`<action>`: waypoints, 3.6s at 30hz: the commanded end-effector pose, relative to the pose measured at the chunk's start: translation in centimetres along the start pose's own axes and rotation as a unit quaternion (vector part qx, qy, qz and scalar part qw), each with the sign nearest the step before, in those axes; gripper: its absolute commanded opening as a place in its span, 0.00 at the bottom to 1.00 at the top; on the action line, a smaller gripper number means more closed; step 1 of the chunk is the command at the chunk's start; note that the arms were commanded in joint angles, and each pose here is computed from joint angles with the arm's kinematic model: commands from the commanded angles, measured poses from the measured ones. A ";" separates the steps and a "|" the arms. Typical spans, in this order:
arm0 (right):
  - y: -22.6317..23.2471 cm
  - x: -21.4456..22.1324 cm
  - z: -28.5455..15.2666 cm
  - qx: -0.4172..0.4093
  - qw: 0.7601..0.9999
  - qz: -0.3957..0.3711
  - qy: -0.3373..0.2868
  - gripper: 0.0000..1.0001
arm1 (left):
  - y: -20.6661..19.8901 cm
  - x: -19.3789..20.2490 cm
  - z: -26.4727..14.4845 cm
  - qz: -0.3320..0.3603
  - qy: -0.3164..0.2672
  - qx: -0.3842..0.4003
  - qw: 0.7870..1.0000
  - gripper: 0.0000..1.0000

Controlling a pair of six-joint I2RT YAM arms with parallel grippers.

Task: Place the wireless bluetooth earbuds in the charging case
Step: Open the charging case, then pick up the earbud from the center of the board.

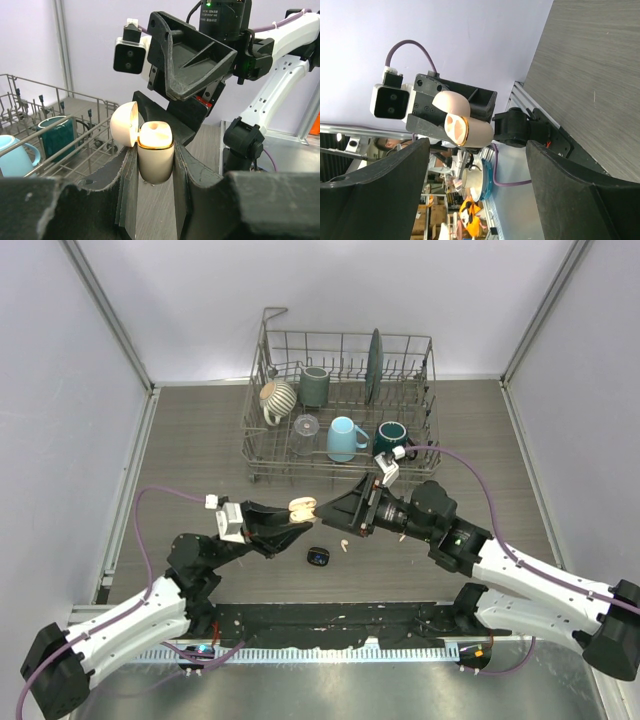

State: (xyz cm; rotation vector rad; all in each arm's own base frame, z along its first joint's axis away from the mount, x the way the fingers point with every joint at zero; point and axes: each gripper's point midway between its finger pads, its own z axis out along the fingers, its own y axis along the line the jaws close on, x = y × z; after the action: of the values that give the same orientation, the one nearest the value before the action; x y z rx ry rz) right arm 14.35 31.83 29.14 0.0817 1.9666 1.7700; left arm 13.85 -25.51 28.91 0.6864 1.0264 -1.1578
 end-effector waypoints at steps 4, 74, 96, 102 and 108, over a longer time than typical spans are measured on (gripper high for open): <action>1.2 0.6 1.0 -0.041 0.999 0.019 0.027 0.73 | 0.2 -0.9 0.6 0.020 -0.011 0.001 1.000 0.01; -22.9 -6.8 -14.6 0.588 0.787 -0.094 -0.163 0.80 | 0.9 -1.7 -2.5 0.008 -0.051 -0.059 0.997 0.00; -29.8 -6.7 -13.8 0.596 0.797 -0.049 -0.084 0.55 | 0.9 -1.3 -2.3 -0.001 -0.040 -0.059 0.997 0.00; -30.6 -6.5 -13.9 0.608 0.789 -0.052 -0.070 0.51 | 1.0 -1.3 -2.3 -0.002 -0.039 -0.061 0.997 0.00; -30.9 -6.5 -14.3 0.615 0.783 -0.054 -0.076 0.47 | 1.0 -1.3 -2.4 -0.003 -0.039 -0.063 0.997 0.00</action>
State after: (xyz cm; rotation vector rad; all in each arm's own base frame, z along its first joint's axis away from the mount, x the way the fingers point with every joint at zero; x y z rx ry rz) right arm 22.32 11.70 2.29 0.5060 2.5921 0.1408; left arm 14.24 -22.92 27.67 0.5596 1.0664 -1.0969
